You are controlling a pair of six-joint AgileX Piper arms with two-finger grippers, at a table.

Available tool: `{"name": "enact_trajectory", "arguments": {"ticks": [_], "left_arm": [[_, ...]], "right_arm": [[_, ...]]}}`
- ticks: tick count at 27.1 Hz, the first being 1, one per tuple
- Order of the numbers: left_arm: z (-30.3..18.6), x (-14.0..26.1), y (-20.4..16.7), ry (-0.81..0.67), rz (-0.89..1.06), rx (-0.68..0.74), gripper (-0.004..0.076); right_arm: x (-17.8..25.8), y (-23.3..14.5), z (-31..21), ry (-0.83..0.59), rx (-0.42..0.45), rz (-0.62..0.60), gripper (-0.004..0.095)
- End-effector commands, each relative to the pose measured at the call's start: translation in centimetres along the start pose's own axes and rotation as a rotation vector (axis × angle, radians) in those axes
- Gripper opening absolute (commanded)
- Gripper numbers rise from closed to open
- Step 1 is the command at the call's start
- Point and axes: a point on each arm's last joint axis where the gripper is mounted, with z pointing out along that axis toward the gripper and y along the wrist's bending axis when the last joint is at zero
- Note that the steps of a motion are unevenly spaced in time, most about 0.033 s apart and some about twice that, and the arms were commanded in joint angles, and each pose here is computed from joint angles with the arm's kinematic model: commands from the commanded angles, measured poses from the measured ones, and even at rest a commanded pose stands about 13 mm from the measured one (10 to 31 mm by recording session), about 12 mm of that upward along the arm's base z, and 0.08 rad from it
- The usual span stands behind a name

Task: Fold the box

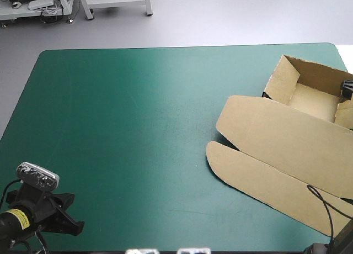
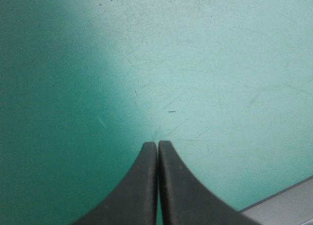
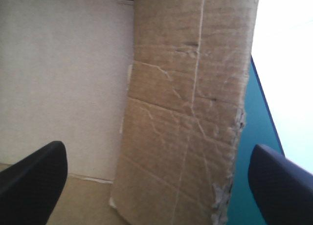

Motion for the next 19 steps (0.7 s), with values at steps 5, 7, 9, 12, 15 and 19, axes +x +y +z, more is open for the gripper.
{"name": "enact_trajectory", "arguments": {"ticks": [5,7,9,12,15,19], "left_arm": [[-0.4,-0.2,-0.1,0.007,-0.01,0.008,-0.0008],[-0.4,-0.2,-0.1,0.007,-0.01,0.008,-0.0008],[-0.4,-0.2,-0.1,0.007,-0.01,0.008,-0.0009],[-0.4,-0.3,-0.1,-0.003,-0.01,0.008,-0.0009],[-0.4,-0.6,-0.1,-0.034,-0.013,0.008,-0.0008],[-0.4,-0.9,0.0,-0.067,-0.005,-0.001,-0.0009]], "right_arm": [[0.5,4.1,-13.0,-0.347,-0.248,-0.071,0.0828],[1.2,5.4,-15.3,-0.417,-0.316,-0.133,0.0671],[2.0,6.5,-17.4,-0.471,-0.352,-0.174,0.0477],[3.2,8.2,-20.0,-0.533,-0.417,-0.207,0.013],[4.4,9.8,-22.3,-0.595,-0.504,-0.259,-0.0009],[6.5,11.5,-25.1,-0.661,-0.519,-0.364,-0.0018]]}}
